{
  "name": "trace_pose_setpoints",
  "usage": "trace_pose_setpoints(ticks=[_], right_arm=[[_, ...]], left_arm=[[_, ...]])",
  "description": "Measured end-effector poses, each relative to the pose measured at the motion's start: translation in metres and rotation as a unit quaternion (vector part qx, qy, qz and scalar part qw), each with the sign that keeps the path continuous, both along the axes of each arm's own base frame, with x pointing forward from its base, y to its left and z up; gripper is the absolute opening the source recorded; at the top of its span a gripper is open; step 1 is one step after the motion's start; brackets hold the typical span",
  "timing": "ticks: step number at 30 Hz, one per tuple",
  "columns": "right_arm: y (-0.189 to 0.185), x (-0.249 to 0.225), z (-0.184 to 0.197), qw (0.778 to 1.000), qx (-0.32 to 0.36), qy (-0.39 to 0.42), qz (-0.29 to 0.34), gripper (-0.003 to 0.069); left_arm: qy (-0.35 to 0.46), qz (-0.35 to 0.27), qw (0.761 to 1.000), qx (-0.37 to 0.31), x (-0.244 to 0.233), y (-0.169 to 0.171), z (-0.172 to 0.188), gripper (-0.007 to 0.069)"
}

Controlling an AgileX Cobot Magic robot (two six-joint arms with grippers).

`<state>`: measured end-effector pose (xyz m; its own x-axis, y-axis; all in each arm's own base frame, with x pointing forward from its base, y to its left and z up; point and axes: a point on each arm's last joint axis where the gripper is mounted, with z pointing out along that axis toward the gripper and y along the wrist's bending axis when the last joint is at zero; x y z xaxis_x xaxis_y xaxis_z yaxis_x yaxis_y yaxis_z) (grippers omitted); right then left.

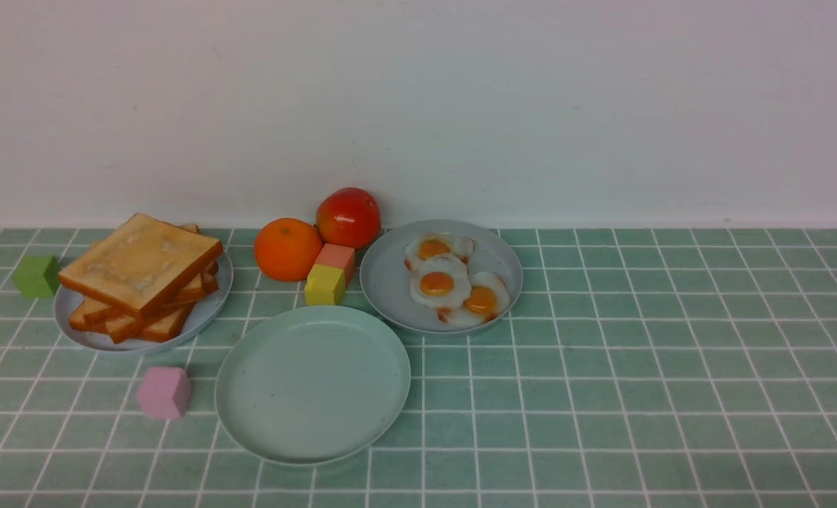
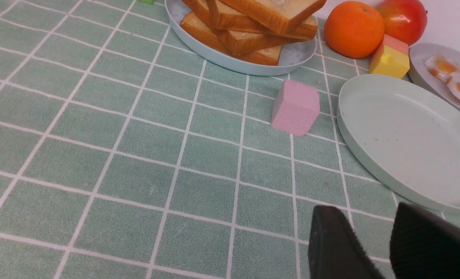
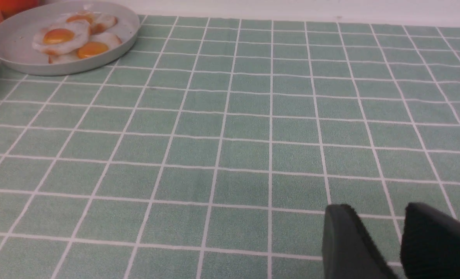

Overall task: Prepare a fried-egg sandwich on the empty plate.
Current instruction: Use the left arm to grab a slice of bread

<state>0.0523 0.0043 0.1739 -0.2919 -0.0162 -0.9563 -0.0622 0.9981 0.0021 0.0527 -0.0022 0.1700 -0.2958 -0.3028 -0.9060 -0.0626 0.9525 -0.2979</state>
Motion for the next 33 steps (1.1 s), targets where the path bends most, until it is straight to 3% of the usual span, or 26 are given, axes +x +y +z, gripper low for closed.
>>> trace_pose_setpoints(ticks=[22,25,30,33], right_arm=[[0.000,0.000,0.000,1.000,0.000,0.000,0.000,0.0239],[0.000,0.000,0.000,1.000,0.000,0.000,0.000,0.0239],[0.000,0.000,0.000,1.000,0.000,0.000,0.000,0.0239],[0.000,0.000,0.000,1.000,0.000,0.000,0.000,0.0239]], left_arm=[[-0.017,-0.007,1.000,-0.008,0.001,0.000,0.003,0.0239],[-0.052,0.009,0.996,-0.068,0.002,-0.002,0.010,0.0239],[-0.138,0.037,0.948,-0.283,0.004,-0.001,0.028,0.0239],[-0.167,0.045,0.929,-0.326,0.004,0.001,0.033,0.0239]])
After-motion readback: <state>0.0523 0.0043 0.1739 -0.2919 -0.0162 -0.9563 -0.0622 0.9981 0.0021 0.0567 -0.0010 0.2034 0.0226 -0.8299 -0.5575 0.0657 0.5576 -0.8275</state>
